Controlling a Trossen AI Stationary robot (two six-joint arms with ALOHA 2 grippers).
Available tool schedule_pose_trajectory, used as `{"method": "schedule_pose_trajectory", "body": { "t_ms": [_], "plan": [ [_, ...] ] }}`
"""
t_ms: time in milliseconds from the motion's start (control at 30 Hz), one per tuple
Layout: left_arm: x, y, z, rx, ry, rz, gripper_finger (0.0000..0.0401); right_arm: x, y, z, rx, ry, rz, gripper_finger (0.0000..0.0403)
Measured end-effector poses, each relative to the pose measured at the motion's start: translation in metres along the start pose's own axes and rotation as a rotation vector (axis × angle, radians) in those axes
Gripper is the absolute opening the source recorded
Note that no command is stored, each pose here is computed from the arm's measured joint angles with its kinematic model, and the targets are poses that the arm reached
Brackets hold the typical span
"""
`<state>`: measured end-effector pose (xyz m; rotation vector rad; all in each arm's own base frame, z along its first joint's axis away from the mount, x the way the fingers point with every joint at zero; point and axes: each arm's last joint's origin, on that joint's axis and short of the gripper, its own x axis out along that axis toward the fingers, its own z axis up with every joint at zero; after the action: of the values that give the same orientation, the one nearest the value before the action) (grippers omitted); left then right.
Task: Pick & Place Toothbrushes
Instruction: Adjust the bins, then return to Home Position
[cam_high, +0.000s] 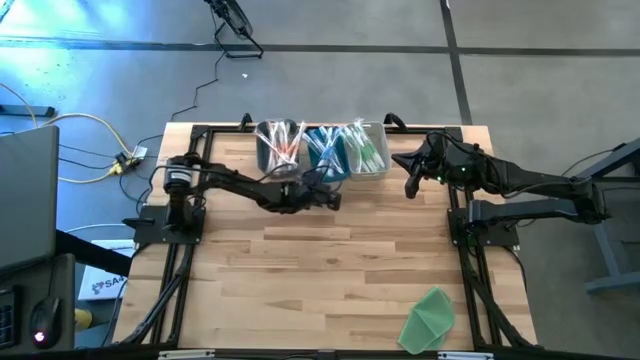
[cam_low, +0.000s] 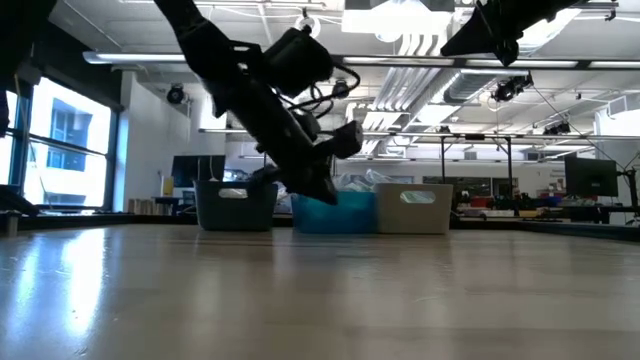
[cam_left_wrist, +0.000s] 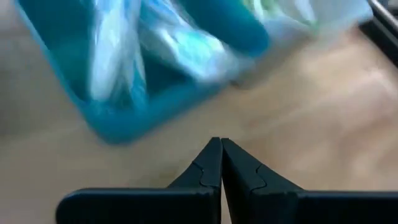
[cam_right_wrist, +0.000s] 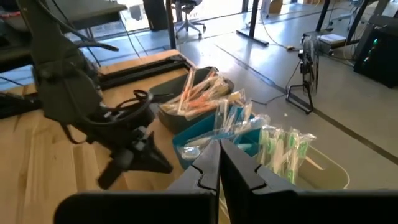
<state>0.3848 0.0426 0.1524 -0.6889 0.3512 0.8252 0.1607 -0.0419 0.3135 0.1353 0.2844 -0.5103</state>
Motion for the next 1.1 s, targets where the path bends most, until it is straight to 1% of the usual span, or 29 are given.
{"method": "schedule_pose_trajectory", "body": {
  "t_ms": [100,133,233,367,433,567,700,800,900,1033,1100],
  "plan": [
    [0.011,-0.001,0.004,-0.014,-0.045,0.031,0.0,0.0,0.0,0.0,0.0,-0.001,0.001,0.0003],
    [0.011,0.002,0.004,-0.006,-0.054,0.061,0.0,0.0,0.0,0.0,0.001,-0.002,0.001,0.0003],
    [0.013,0.005,0.01,-0.018,-0.096,0.09,0.0,0.0,0.0,0.0,0.001,-0.003,0.001,0.0003],
    [0.012,0.009,0.009,-0.002,-0.141,0.158,0.0,0.0,0.0,0.001,-0.001,-0.005,0.001,0.0003],
    [0.012,0.009,0.01,-0.003,-0.161,0.171,0.0,0.0,0.0,0.001,-0.006,-0.006,0.0,0.0003],
    [0.012,0.008,0.01,0.002,-0.158,0.159,0.0,0.0,0.0,0.001,-0.009,-0.006,0.0,0.0003],
    [0.003,-0.003,0.022,-0.007,-0.116,0.051,0.0,0.0,0.0,0.001,-0.016,-0.007,0.001,0.0003],
    [-0.015,-0.018,0.04,0.087,-0.116,-0.047,0.0,-0.006,-0.001,0.002,-0.011,-0.022,0.02,0.0003],
    [-0.044,-0.031,0.064,0.2,-0.173,-0.12,0.0,-0.018,-0.003,0.007,0.005,-0.078,0.045,0.0003],
    [-0.077,-0.032,0.088,0.402,-0.209,-0.161,0.0,-0.034,-0.008,0.009,0.019,-0.128,0.051,0.0003],
    [-0.094,-0.033,0.099,0.496,-0.215,-0.219,0.0,-0.044,-0.011,0.009,0.025,-0.15,0.055,0.0003]
  ]
}}
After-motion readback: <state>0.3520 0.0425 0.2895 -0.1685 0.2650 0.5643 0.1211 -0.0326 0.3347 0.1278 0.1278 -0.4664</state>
